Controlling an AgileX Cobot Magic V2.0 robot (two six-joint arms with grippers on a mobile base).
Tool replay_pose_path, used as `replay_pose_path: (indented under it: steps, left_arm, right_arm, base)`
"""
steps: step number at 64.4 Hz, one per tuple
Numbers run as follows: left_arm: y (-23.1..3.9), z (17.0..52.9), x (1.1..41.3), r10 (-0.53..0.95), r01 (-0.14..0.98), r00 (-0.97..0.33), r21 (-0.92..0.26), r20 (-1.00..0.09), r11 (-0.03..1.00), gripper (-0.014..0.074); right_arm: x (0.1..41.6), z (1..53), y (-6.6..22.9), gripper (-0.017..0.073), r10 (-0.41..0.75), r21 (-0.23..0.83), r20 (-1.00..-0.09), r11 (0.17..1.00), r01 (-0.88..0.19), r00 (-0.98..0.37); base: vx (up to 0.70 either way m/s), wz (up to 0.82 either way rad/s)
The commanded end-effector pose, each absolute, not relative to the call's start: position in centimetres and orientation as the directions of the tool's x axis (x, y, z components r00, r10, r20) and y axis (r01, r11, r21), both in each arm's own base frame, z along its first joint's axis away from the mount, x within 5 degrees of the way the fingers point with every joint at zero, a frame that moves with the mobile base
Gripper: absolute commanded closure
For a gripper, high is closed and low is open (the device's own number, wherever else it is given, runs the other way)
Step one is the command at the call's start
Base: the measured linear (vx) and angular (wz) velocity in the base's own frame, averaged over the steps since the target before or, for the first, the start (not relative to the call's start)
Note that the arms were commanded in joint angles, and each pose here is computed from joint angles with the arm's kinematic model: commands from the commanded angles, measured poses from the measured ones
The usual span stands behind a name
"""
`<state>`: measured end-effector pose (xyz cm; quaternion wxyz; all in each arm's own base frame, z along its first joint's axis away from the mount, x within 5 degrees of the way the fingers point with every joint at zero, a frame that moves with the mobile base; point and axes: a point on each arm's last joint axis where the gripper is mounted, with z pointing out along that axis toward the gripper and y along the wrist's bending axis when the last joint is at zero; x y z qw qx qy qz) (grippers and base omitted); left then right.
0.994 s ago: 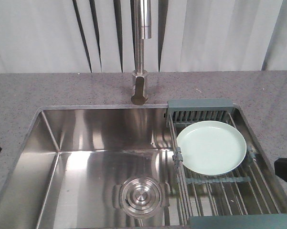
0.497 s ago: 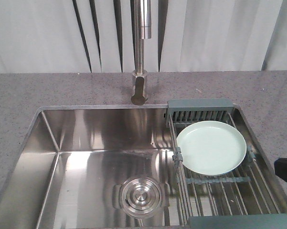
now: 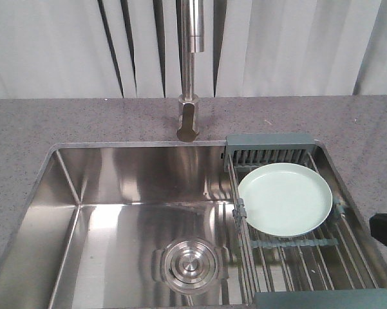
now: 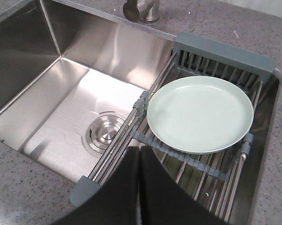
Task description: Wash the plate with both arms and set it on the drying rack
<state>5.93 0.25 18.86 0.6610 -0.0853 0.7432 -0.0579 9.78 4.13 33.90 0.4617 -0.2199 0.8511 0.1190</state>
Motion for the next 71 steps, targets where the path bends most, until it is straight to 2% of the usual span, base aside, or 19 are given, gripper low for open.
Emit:
replay_pose_path:
  steps: [1, 11, 21, 71]
  left_arm:
    - [0.05, 18.74, 6.09, -0.132, -0.014, -0.081, -0.131, -0.988, 0.991, 0.0600]
    - [0.07, 18.60, 6.06, -0.078, -0.013, -0.092, -0.077, -0.993, 0.997, 0.0600]
    - [0.09, 18.65, 5.59, -0.087, -0.011, -0.045, -0.086, -0.995, 0.996, 0.0600]
    - [0.08, 18.95, 5.62, -0.086, -0.010, -0.038, -0.085, -0.996, 0.996, 0.0600]
  right_arm:
    - [10.05, 35.08, 4.13, 0.0566, -0.230, -0.007, -0.878, 0.883, -0.469, -0.420]
    - [10.05, 35.07, 4.12, 0.0566, -0.231, -0.008, -0.877, 0.883, -0.469, -0.420]
    - [10.05, 35.07, 4.12, 0.0566, -0.231, -0.008, -0.877, 0.883, -0.469, -0.420]
    - [10.03, 35.05, 4.14, 0.0566, -0.232, -0.007, -0.876, 0.883, -0.470, -0.423]
  base:
    - [0.00, 0.00]
    - [0.00, 0.00]
    - [0.00, 0.00]
    - [0.00, 0.00]
